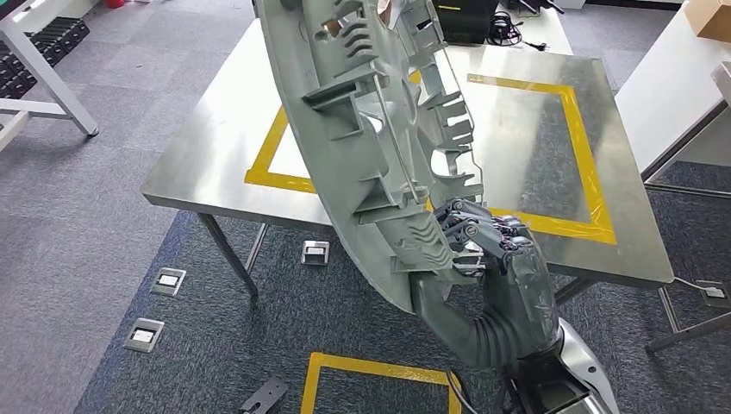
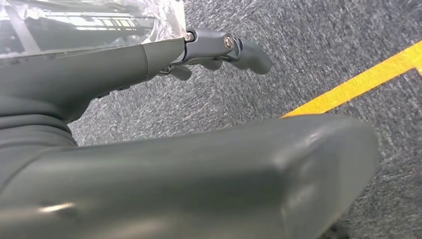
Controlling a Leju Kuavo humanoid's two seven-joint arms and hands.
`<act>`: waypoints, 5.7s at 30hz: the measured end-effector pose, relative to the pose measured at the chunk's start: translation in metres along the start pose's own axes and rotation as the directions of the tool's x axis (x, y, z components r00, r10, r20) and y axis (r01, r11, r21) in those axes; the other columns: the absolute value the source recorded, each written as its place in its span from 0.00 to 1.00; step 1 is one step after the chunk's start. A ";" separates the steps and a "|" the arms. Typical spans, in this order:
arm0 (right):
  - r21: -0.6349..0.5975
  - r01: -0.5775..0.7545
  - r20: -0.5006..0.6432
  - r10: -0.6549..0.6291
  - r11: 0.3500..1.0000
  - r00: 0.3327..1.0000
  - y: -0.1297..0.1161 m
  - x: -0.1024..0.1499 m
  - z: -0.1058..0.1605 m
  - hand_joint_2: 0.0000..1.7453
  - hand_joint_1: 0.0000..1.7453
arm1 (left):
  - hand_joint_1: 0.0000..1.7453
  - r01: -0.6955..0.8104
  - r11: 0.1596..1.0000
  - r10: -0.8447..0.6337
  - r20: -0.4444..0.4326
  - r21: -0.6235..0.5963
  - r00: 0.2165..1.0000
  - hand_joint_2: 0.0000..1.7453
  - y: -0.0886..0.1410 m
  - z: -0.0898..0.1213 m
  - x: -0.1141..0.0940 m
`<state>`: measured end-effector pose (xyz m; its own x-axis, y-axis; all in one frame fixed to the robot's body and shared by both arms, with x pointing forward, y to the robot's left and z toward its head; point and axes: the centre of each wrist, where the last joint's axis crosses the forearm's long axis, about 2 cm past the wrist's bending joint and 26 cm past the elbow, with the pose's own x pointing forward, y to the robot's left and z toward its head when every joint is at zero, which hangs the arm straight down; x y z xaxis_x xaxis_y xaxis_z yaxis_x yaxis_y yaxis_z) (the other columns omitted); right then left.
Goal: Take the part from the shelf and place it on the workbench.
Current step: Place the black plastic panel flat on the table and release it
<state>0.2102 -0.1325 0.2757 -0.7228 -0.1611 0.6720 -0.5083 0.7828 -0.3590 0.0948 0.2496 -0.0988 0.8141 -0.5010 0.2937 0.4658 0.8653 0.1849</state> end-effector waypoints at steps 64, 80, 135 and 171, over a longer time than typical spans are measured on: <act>0.000 0.002 0.005 -0.002 1.000 1.000 -0.001 -0.001 0.000 1.00 1.00 | 0.00 0.001 1.000 -0.001 0.000 -0.003 1.000 1.00 0.000 0.000 0.001; 0.000 0.003 0.002 -0.003 1.000 1.000 -0.002 -0.001 0.000 1.00 1.00 | 0.00 0.010 1.000 -0.010 -0.002 -0.002 1.000 1.00 0.000 0.000 0.001; 0.014 0.009 -0.055 -0.009 1.000 0.998 -0.007 -0.006 -0.006 1.00 1.00 | 0.00 -0.005 1.000 0.005 0.007 -0.030 1.000 1.00 -0.001 0.000 0.004; 0.521 -0.401 -0.697 0.647 0.753 0.310 -0.097 -0.177 -0.076 1.00 1.00 | 0.00 0.157 0.987 -0.156 0.048 -0.023 0.987 1.00 -0.012 0.001 0.047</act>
<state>0.4229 -0.1341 0.2408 -0.2262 0.8753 0.4273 -0.3372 0.3412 -0.8774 0.1273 0.2151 -0.0864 0.7139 -0.6300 0.3058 0.5958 0.7758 0.2075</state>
